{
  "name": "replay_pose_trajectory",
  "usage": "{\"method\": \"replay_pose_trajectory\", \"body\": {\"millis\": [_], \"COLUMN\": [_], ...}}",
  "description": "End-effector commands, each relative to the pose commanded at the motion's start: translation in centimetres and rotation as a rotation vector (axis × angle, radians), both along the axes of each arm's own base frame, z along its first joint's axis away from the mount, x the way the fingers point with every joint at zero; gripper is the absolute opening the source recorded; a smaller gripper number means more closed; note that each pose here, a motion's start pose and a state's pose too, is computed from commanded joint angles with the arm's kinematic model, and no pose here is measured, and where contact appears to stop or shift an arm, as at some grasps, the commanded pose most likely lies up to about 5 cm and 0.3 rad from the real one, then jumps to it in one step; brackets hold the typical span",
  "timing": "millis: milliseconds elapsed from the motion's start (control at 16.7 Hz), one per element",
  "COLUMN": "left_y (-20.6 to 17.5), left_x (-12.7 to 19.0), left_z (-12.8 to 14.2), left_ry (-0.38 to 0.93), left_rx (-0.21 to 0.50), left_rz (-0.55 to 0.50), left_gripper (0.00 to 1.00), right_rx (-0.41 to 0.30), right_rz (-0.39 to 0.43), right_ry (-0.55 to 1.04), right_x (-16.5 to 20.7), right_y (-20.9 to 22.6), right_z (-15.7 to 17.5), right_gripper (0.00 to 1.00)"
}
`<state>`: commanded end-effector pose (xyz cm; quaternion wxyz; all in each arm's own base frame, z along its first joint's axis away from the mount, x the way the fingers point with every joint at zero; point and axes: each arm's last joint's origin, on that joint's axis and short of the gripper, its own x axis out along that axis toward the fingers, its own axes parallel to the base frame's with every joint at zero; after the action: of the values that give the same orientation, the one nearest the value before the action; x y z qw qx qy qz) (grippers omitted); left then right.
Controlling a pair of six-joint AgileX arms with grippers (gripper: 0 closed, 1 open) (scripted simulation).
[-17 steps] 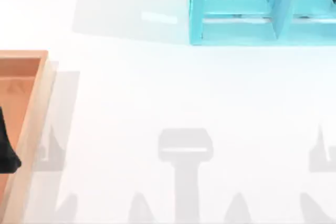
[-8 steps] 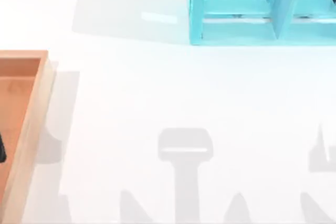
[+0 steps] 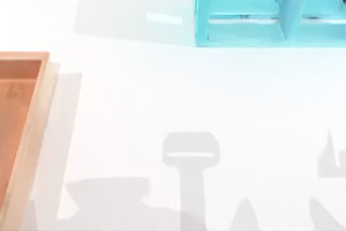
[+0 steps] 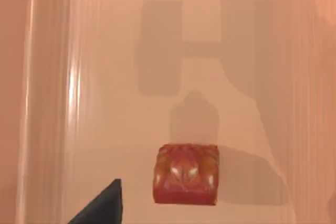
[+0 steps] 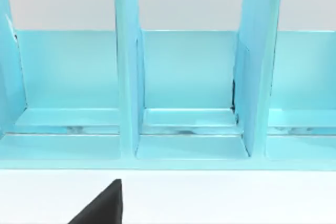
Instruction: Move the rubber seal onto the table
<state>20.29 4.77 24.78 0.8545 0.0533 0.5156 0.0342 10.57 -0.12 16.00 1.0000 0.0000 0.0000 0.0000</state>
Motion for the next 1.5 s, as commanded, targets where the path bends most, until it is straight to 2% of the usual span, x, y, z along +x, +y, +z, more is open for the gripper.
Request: {"method": "replay_pose_trajectory", "body": {"millis": [240,480,960,1260,1500], "left_y": [2.9,4.7,4.9,5.4,5.2], "left_x": [4.5,6.6,7.0,8.0,7.3], "left_z": [-0.9,-1.6,-2.2,-6.7,-9.9], "left_ry": [0.314,0.468,0.489,0.487,0.488], "left_rx": [-0.062,-0.111,-0.118,-0.118,-0.118], "left_rz": [0.009,0.008,0.005,0.007,0.007], "left_gripper": [1.00,1.00,1.00,1.00,1.00], "right_rx": [0.000,0.000,0.000,0.000,0.000], "right_rz": [0.000,0.000,0.000,0.000,0.000], "right_ry": [0.000,0.000,0.000,0.000,0.000], "right_x": [0.0,0.0,0.0,0.0,0.0], "right_y": [0.0,0.0,0.0,0.0,0.0], "right_z": [0.0,0.0,0.0,0.0,0.0], "right_gripper": [1.00,1.00,1.00,1.00,1.00]}}
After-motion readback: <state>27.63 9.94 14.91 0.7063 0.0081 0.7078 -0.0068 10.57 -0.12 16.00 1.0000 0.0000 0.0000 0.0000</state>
